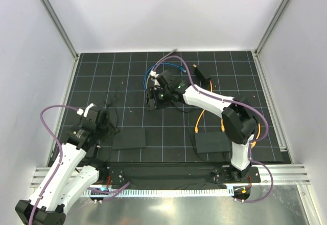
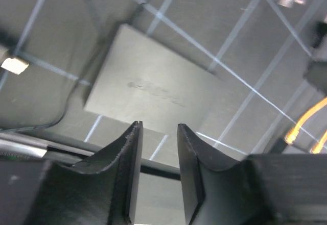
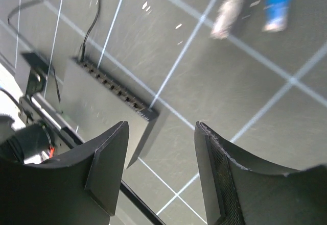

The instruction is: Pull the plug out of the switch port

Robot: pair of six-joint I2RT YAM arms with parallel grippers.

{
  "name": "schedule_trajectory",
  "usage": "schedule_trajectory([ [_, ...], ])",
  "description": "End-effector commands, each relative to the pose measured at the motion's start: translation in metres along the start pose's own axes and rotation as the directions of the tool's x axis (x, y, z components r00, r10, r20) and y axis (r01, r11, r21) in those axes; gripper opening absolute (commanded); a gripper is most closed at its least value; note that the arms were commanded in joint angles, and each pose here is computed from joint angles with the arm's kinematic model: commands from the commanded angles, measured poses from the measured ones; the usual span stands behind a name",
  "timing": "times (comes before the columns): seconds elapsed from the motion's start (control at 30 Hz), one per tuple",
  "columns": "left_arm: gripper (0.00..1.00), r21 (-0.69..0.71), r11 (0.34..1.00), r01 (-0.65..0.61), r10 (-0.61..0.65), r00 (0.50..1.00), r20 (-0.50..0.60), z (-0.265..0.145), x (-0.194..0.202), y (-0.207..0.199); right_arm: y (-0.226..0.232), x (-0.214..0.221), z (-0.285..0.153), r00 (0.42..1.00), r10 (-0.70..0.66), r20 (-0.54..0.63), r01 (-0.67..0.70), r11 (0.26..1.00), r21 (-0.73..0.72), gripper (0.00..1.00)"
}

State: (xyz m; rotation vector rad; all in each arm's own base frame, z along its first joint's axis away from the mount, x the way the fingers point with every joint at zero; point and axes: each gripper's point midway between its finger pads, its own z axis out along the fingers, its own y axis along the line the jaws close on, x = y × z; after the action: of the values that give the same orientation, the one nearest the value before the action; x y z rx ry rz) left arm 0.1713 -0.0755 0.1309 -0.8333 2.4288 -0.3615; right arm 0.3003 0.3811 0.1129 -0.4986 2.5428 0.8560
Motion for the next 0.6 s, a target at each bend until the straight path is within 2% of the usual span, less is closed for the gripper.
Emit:
schedule_trajectory([
  [0.0,0.38,-0.129,0.987,0.097,-0.091,0.995,0.047,0.006,0.003,0.031,0.03,0.003,0.007,0.997,-0.07,0.025,0.072,0.994,-0.084,0.61],
  [0.1,0.39,-0.167,0.976,0.143,-0.135,0.989,0.061,0.012,0.008,0.044,0.059,0.015,0.027,0.992,-0.126,-0.012,0.123,0.981,-0.151,0.61],
  [0.27,0.36,-0.166,0.97,0.179,-0.17,0.983,0.063,0.021,0.015,0.051,0.08,0.034,0.055,0.99,-0.126,-0.07,0.108,0.971,-0.211,0.61],
  [0.4,0.47,-0.146,0.973,0.179,-0.17,0.983,0.076,0.021,0.01,0.045,0.082,0.04,0.064,0.988,-0.129,-0.082,0.109,0.971,-0.215,0.61],
  [0.57,0.48,-0.145,0.974,0.174,-0.169,0.985,0.046,0.027,0.014,0.04,0.077,0.05,0.074,0.985,-0.119,-0.129,0.089,0.972,-0.217,0.61],
])
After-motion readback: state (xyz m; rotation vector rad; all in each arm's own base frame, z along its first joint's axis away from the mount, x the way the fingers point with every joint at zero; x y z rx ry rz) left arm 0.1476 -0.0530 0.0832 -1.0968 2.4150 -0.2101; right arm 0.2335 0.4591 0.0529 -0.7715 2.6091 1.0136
